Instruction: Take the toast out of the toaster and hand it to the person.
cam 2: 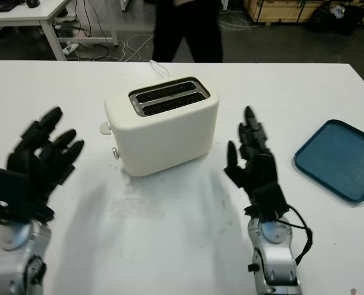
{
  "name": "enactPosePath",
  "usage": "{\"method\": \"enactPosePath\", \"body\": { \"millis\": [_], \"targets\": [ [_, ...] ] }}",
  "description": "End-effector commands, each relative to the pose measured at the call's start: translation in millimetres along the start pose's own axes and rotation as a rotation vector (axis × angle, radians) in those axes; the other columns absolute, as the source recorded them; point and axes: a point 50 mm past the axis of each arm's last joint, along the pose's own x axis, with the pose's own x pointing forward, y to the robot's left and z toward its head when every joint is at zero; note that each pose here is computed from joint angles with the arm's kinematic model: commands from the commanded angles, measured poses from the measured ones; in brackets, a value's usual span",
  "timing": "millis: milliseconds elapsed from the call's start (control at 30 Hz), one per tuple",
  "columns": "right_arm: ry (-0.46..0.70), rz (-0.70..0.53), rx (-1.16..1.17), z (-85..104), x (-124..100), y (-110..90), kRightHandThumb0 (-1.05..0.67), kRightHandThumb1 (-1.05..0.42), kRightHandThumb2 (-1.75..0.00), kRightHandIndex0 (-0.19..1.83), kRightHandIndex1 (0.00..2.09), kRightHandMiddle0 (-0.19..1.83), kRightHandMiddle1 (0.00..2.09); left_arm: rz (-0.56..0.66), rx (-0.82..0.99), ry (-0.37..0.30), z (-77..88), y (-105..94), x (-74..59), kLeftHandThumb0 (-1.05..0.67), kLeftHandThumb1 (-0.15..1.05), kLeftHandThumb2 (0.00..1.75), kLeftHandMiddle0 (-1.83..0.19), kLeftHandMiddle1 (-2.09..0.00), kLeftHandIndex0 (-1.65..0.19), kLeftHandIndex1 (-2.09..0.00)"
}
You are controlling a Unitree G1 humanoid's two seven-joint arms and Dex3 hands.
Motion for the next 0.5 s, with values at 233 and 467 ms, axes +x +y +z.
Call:
{"method": "enactPosePath", "body": {
  "millis": [233,467],
  "targets": [
    [0.097,0.037,0.034,-27.9,23,-7,-0.59,-0.92,-0.84,0.00,0.00,0.00,0.00,-0.010,-0.004,0.033,-19.1,-16.0,-1.6,-0.34,0.92,0.27,-0.28,-0.30,-0.38,-0.02],
    [0.147,0.012,0.040,-53.0,58,-33,-0.76,-0.92,-0.52,0.22,0.13,0.24,0.08,0.006,0.052,0.048,-16.3,-15.3,-0.4,-0.30,0.92,0.28,-0.29,-0.30,-0.38,-0.02]
  ]
}}
